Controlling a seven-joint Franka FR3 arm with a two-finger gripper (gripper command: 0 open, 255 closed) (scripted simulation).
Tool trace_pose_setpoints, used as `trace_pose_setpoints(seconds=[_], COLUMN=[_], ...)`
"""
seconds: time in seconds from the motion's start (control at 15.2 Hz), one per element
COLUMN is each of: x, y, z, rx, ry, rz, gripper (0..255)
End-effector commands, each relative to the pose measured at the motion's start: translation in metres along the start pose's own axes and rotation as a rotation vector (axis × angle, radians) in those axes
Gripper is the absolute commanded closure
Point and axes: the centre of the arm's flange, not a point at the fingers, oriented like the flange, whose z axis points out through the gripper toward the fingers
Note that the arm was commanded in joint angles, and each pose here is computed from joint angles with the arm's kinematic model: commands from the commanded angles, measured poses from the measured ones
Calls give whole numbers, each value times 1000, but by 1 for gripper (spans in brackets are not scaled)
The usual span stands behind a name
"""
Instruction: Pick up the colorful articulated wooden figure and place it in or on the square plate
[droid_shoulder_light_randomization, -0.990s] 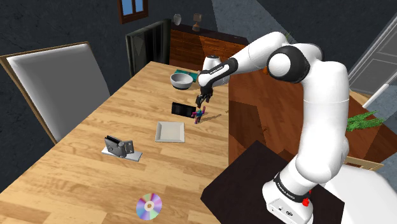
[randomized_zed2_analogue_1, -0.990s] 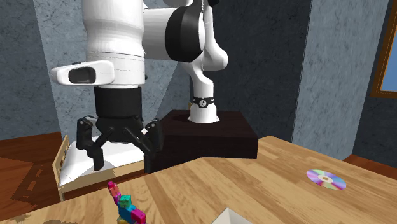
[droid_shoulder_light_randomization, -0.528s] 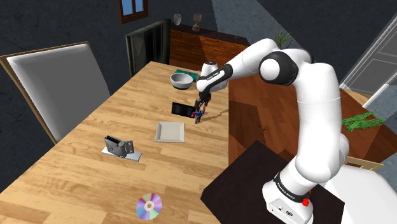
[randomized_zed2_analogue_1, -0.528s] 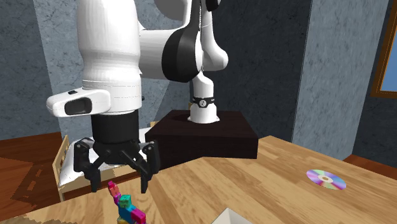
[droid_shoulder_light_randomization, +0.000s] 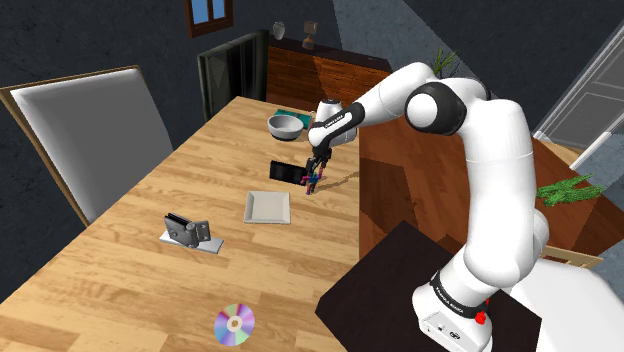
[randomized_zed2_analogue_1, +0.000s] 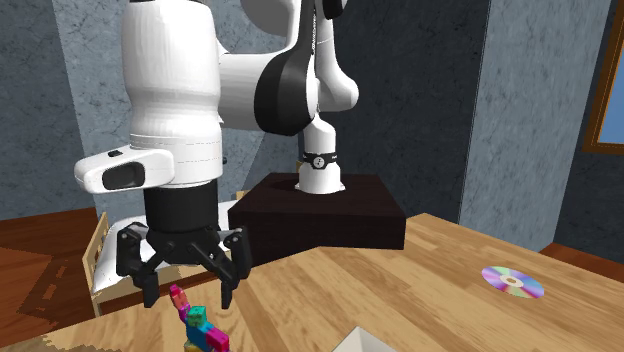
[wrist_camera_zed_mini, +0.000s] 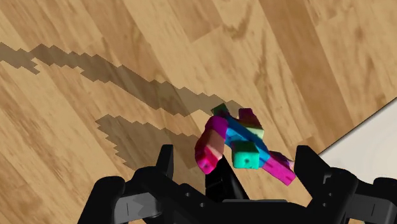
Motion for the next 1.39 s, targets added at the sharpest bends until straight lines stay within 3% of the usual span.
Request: trace_pose_setpoints(seconds=[0.0, 0.59, 1.32], x=[0, 0, 0], y=[0, 0, 3], z=[0, 0, -58], rx=[0, 0, 0], ry=[0, 0, 0], rz=[0, 0, 0], gripper=[255, 255, 255])
